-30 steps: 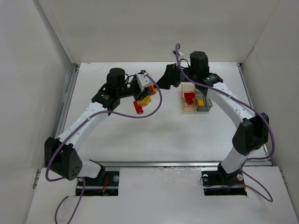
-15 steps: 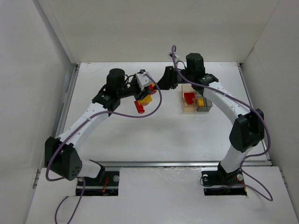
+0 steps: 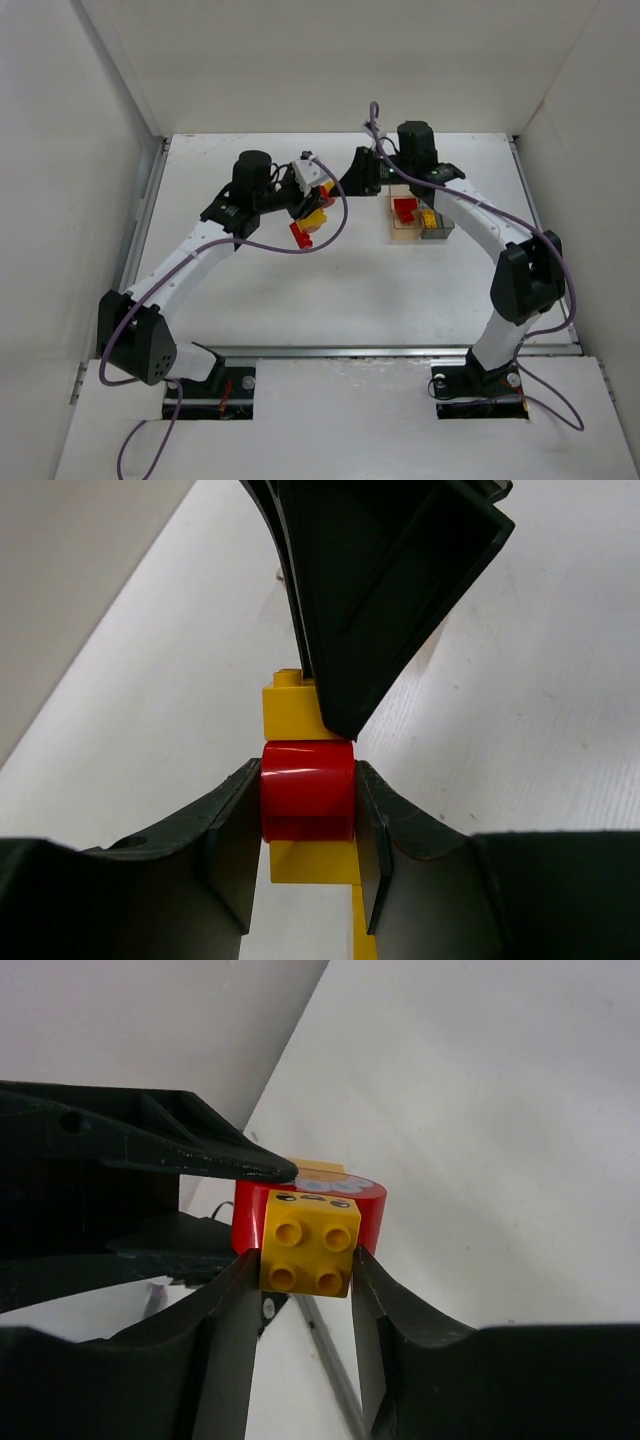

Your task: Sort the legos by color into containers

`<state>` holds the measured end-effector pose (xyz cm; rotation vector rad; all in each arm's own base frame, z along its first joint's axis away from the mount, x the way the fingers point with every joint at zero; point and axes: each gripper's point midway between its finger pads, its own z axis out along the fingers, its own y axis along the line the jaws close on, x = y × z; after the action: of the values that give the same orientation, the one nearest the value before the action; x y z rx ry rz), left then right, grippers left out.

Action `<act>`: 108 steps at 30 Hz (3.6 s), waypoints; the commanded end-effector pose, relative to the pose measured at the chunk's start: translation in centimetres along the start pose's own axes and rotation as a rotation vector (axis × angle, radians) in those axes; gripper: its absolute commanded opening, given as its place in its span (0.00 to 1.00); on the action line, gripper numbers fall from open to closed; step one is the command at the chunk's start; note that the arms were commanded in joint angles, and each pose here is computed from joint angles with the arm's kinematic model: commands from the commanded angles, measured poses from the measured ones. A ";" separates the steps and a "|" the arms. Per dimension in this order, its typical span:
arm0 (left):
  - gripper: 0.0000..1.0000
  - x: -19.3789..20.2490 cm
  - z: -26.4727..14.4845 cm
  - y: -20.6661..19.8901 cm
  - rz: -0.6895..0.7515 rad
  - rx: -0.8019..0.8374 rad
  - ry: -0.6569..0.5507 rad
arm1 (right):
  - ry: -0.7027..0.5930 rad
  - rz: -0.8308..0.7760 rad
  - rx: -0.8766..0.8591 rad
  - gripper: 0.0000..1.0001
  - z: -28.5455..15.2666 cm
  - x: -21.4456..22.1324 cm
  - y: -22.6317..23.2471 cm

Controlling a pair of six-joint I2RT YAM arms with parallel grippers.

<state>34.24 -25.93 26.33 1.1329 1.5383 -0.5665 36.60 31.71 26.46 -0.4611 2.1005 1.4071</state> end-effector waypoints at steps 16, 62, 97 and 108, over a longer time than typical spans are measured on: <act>0.00 4.0 -0.2 -1.5 -0.106 0.017 0.120 | -0.161 0.127 0.929 0.00 -14.6 -1.9 -18.1; 0.00 -6.0 -1.4 -2.3 -0.033 0.272 -0.181 | -0.110 -0.734 0.048 0.83 -5.6 -0.6 5.8; 0.00 -9.5 -3.4 -4.7 -0.050 0.418 -0.270 | 0.018 -0.778 0.003 0.73 -2.8 2.5 6.7; 0.00 -9.1 -3.1 -4.7 -0.064 0.422 -0.258 | -0.061 -0.827 0.016 0.57 -3.5 1.2 7.7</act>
<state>29.10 -28.37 31.57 1.2381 1.3809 -1.0696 30.36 31.36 29.28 -1.1122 1.6806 0.9241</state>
